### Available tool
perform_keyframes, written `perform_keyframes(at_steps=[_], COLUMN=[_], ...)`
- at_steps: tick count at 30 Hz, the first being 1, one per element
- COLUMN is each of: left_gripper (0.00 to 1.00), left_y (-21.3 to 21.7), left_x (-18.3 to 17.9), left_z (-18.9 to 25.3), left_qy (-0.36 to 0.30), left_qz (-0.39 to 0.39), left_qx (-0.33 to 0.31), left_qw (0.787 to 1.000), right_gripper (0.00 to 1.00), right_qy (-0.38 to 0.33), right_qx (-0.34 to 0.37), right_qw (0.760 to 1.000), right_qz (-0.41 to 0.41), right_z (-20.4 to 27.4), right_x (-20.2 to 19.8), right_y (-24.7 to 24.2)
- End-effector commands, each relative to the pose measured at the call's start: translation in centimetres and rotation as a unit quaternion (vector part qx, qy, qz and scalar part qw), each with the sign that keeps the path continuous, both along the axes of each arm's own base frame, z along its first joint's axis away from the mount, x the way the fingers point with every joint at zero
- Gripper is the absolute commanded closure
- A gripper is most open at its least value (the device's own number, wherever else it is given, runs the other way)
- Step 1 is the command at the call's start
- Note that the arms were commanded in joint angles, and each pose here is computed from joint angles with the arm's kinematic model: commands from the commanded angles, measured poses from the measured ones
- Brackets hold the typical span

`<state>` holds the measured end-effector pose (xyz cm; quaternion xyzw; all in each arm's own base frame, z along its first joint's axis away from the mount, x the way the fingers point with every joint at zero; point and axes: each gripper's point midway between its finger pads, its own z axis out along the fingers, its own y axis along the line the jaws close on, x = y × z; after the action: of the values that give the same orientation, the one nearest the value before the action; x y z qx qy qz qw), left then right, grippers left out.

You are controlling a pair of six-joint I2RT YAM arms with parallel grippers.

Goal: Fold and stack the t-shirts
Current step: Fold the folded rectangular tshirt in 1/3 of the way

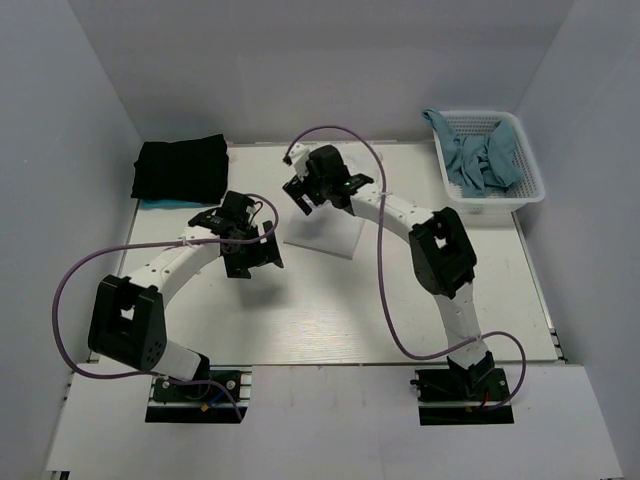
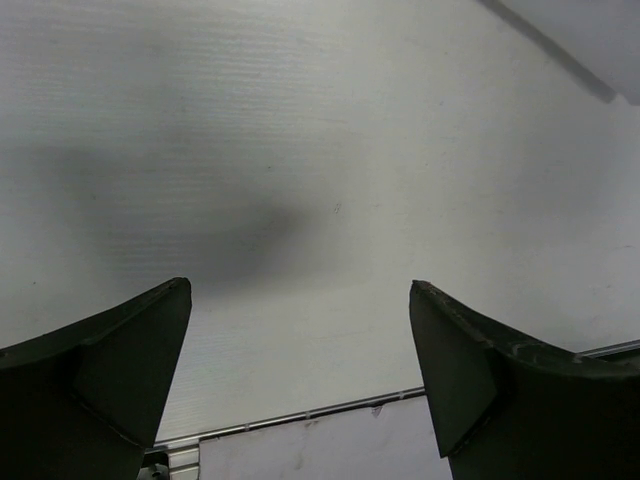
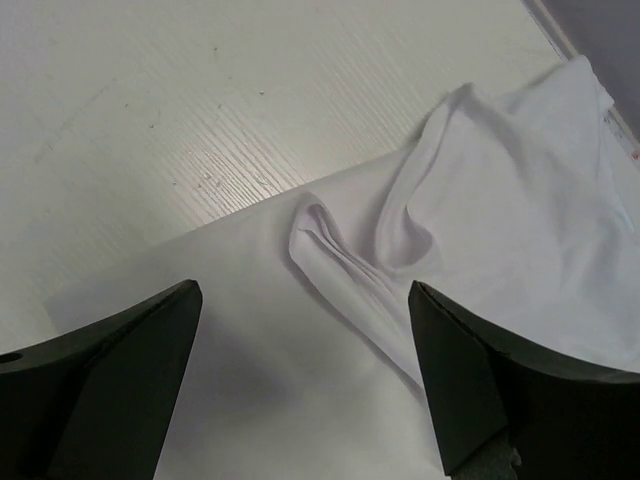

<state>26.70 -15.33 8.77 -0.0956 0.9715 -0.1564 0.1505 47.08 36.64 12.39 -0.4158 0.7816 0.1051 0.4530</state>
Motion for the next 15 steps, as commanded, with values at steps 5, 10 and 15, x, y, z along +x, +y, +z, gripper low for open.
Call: perform_keyframes(at_steps=[5, 10, 15], left_gripper=[0.0, 0.0, 0.0], left_y=[0.4, 0.4, 0.4], left_x=[-0.2, -0.3, -0.1], left_z=[1.2, 0.9, 0.9], left_qy=[-0.024, -0.025, -0.029], left_qz=[-0.005, -0.009, -0.009], left_qx=[-0.001, 0.001, -0.001], left_qw=[1.0, 1.0, 1.0], right_gripper=[0.1, 0.1, 0.1], right_qy=[-0.045, -0.103, -0.144], right_qx=[-0.094, -0.112, -0.13], right_qw=[0.995, 0.986, 0.966], right_qz=[-0.007, -0.074, -0.171], right_z=[-4.0, -3.1, -2.1], right_x=[2.9, 5.7, 7.8], right_y=[0.4, -0.7, -3.2])
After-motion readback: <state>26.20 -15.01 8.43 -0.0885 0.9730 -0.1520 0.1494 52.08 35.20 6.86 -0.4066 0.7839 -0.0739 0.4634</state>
